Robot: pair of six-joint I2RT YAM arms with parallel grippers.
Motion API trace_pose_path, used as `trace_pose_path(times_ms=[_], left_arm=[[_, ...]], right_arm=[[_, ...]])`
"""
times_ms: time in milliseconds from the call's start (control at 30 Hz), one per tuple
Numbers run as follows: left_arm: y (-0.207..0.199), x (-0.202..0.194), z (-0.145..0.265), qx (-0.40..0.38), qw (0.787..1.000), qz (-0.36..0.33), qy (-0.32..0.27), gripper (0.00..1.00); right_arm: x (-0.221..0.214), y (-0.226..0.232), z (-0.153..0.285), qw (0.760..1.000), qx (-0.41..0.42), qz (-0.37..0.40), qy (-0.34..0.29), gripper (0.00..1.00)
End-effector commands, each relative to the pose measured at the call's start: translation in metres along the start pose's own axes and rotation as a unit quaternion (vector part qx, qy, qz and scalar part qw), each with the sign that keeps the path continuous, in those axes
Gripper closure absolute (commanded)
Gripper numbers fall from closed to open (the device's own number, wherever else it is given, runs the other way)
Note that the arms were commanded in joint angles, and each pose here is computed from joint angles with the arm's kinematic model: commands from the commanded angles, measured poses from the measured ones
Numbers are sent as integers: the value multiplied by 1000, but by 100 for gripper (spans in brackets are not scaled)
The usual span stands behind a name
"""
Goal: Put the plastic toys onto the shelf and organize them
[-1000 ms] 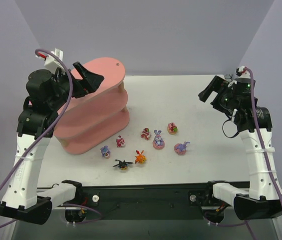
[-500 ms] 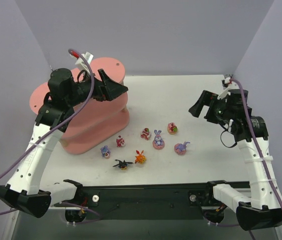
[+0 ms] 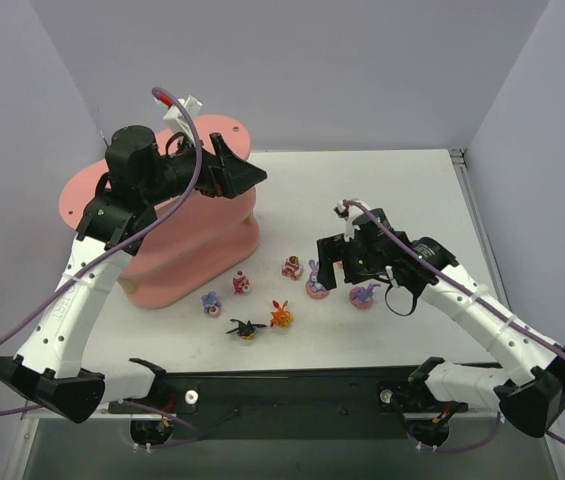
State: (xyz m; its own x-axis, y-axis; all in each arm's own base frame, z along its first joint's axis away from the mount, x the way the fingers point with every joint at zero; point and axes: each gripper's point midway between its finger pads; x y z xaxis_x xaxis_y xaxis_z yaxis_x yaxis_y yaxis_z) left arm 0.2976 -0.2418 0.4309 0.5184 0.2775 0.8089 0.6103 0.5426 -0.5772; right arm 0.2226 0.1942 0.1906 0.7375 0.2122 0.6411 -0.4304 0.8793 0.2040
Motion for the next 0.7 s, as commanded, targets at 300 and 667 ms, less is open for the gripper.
trace_pose_path(times_ms=[300,667], left_arm=[[6,28,31,78,993,-80,-43,3],[19,34,44,129,985,-94,-59,3]], right_arm=[[-14,-25,-93,996,-80,-38,-2,21],[-45,-33,-150,995,-97,-10,17,40]])
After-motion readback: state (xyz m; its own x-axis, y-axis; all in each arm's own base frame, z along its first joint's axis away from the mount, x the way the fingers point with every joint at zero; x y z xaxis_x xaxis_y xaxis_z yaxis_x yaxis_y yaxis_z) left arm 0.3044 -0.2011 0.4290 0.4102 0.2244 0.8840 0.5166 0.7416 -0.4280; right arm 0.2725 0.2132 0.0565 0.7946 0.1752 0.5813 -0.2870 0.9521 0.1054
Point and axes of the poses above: each gripper's point midway between its finger pads, its own z axis back along the fingers, its own y axis along the line the jaws close on, x = y × z
